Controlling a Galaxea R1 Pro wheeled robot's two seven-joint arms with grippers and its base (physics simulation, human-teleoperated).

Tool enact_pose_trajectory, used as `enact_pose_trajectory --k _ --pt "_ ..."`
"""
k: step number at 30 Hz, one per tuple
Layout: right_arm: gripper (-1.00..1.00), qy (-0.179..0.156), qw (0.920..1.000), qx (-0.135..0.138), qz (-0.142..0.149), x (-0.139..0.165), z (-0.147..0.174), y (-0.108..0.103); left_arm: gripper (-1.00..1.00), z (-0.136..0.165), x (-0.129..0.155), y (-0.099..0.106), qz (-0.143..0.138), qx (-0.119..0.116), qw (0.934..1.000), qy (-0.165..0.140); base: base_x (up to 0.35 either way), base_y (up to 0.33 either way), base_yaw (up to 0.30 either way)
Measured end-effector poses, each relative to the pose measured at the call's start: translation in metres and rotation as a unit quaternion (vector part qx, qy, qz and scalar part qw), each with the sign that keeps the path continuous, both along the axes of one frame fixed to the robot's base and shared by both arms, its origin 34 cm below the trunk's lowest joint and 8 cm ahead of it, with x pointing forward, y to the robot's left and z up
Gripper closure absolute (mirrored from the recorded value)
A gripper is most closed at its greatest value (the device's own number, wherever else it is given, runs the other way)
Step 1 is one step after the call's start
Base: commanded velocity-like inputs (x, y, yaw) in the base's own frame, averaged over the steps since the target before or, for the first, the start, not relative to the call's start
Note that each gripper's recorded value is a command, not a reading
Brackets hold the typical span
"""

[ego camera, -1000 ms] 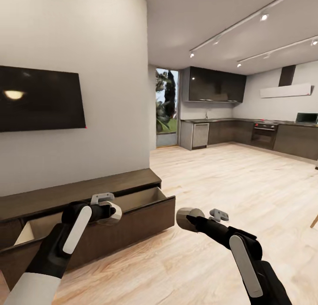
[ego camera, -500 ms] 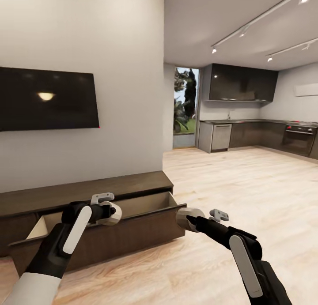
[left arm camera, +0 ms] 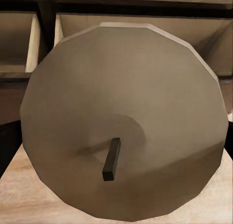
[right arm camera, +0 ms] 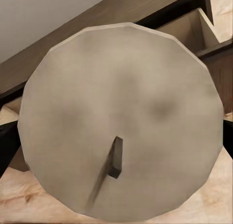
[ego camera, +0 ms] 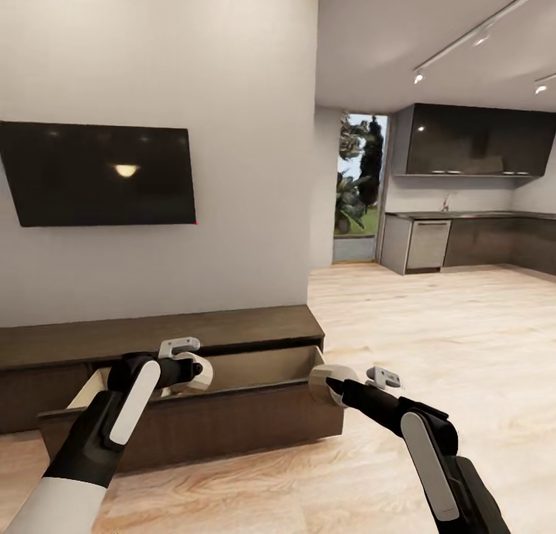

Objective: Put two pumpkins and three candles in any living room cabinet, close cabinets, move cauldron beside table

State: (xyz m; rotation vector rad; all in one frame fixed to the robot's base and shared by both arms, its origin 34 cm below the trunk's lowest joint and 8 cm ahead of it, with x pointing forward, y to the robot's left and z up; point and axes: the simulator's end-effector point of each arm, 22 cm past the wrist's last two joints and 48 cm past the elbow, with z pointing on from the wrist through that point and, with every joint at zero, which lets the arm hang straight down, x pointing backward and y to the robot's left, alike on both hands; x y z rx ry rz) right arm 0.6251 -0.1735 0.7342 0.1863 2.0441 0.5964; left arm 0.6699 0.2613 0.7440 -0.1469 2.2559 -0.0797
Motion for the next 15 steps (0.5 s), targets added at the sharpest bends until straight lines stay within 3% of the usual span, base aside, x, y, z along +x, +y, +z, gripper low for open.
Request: enact_pose_trajectory --k 7,15 --pt "1.00 0.001 1.0000 0.001 0.001 -0.0001 -0.0010 0.0007 1.00 -0.0001 0.0000 0.0004 0.000 0.001 1.0000 0.000 0.179 -0.237 0.251" --pt "1.00 0.006 1.0000 0.000 0.005 -0.0037 -0.0064 0.0042 1.00 -0.0003 0.0001 -0.0004 0.000 0.000 1.0000 0.000 0.167 -0.230 0.040"
